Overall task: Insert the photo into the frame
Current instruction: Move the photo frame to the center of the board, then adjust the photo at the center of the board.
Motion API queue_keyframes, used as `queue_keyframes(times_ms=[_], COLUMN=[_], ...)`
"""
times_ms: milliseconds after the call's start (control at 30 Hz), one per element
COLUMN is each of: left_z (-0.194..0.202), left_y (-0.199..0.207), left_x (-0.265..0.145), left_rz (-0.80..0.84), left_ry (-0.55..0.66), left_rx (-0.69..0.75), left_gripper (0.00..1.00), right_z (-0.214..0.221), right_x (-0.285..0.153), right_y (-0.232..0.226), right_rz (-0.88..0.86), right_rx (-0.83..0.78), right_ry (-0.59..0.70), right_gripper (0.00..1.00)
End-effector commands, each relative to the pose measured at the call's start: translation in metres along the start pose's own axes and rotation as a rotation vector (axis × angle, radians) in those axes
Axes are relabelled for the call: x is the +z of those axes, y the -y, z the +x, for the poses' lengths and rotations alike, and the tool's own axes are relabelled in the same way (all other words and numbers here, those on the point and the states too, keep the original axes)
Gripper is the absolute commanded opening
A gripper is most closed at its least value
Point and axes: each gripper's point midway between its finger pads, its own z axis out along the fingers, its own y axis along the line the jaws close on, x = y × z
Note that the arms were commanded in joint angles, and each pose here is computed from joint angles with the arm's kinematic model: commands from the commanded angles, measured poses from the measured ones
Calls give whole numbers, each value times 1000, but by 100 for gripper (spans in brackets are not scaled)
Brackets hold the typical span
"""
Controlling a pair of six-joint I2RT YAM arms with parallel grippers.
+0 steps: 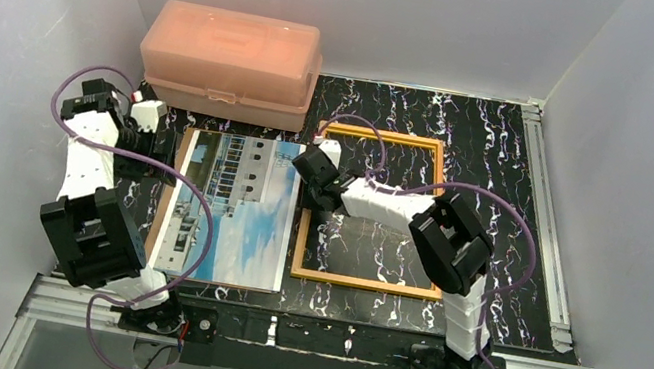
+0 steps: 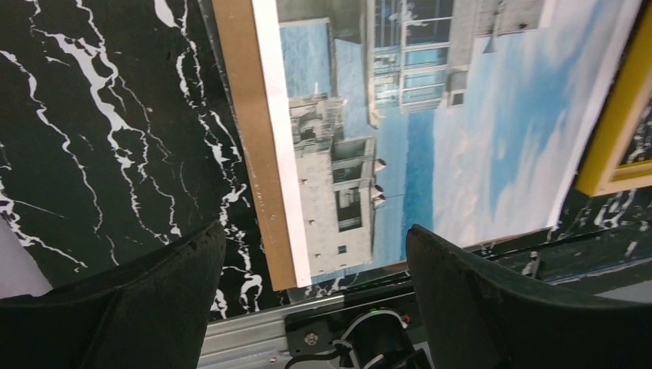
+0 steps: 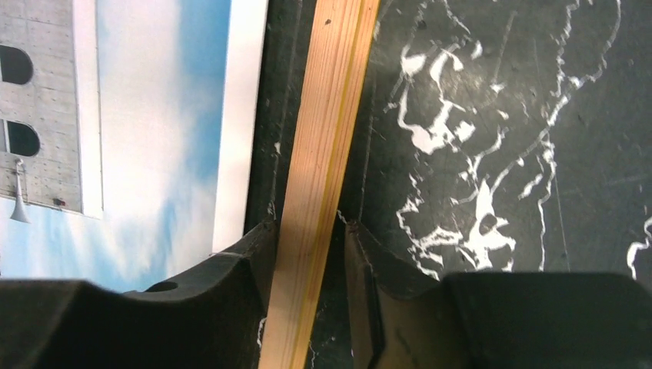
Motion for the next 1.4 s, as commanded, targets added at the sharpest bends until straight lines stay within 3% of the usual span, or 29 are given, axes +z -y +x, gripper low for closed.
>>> queue_keyframes(times_ms=[0,200,433,567,700,867,1167,1367], left_z=[4,6,10,8,0,-5,-4,4], left_y=[-21,-31,-37,-57,-75,-80,-88,-86], left_x=[6,13,30,37,48,65,84,99], left_rz=[-76,-88,-73,-147,-198,-173,-192,-189], left_ry=[-13,-35,-62,-74,-67,-77,-78,-110], left_rx=[67,88,91,111,117,78,46,47], left_gripper=[84,82,76,70,63,56,42,27], right_z=[5,19,-12,-46,-48,-26,1,16], right_x=[-17,-33,-54,-84,-95,-70,-35,-31], right_y=[21,45,16,-14,-46,-71,-68,-59], right_rz=[56,89,-1,-86,-213,-254,-222,-206], right_rx=[39,23,60,84,101,72,89,104], right_ry=[28,32,89,169,164,75,7,-18], right_gripper=[43,44,75,85,89,91,93,93])
